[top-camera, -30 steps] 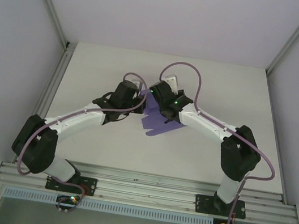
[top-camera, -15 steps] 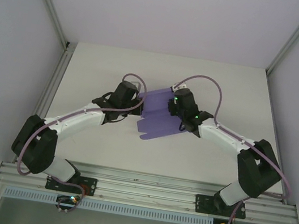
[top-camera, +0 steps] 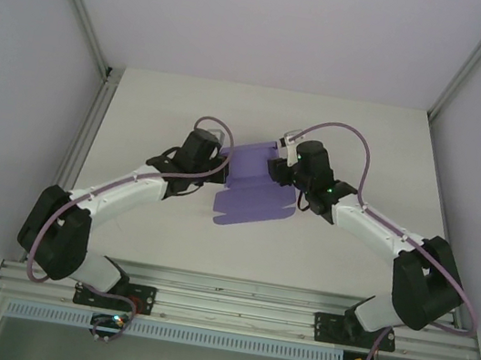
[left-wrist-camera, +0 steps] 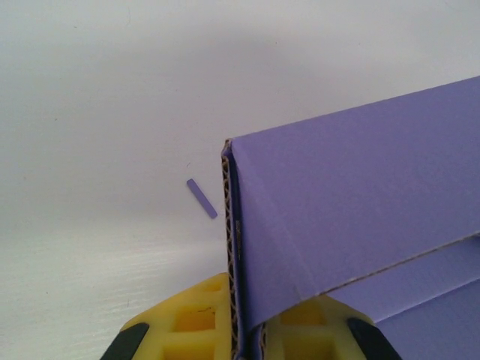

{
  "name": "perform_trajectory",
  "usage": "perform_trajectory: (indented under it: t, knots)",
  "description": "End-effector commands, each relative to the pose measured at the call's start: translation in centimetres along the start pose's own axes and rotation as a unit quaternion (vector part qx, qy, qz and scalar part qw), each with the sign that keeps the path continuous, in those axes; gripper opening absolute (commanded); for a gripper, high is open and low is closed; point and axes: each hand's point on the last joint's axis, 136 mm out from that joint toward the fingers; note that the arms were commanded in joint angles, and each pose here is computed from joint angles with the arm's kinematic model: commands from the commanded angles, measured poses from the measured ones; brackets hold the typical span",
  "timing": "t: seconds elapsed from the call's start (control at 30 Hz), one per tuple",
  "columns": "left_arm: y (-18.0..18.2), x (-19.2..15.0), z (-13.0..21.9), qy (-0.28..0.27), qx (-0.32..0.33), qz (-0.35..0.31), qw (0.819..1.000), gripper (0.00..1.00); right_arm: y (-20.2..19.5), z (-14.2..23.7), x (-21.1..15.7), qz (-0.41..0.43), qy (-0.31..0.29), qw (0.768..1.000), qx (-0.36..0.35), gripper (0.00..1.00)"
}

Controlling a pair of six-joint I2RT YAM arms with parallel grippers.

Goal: Assemble paper box

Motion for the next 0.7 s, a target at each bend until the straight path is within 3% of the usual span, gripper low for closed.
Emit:
perform_trajectory:
  t: [0.0,0.23,0.37,0.43,0.53,0.67]
  knots:
    - [-1.0,1.1,1.4,-0.013,-0.019,-0.008,1.000,0.00,-0.7,-0.4,-0.1,0.007,0.016,1.000,-0.017,0.51]
    - [-1.0,1.0,1.5,-0.013,-0.018,-0.009,1.000,0.00,-0.2,-1.5,-0.3,0.010,0.027,1.000,-0.005,0.48]
    - [-1.3,1.2,1.6,-0.016,-0.021,-0.011,1.000,0.00,-0.7,-2.1,-0.5,0.012,0.037,0.999,-0.020,0.37]
    - [-1.4,1.2,1.7,-0.016,-0.021,-0.012,1.000,0.00,-1.4,-2.5,-0.7,0.016,0.047,0.998,-0.043,0.35]
    - [-1.3,1.2,1.8,-0.018,-0.019,-0.013,1.000,0.00,-3.4,-3.0,-1.1,0.021,0.061,0.993,-0.103,0.22]
    - [-0.9,1.2,2.0,-0.016,-0.004,-0.014,1.000,0.00,-7.6,-2.3,-1.6,0.049,0.079,0.967,-0.237,0.11]
Point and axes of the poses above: each hand's point on the last joint's axis, 136 mm out from that joint toward the fingers, its own z axis back along the fingers, its own y axis along the line the jaws close on, x = y × z, and after that the axes turned 10 degrees about -z, right-handed
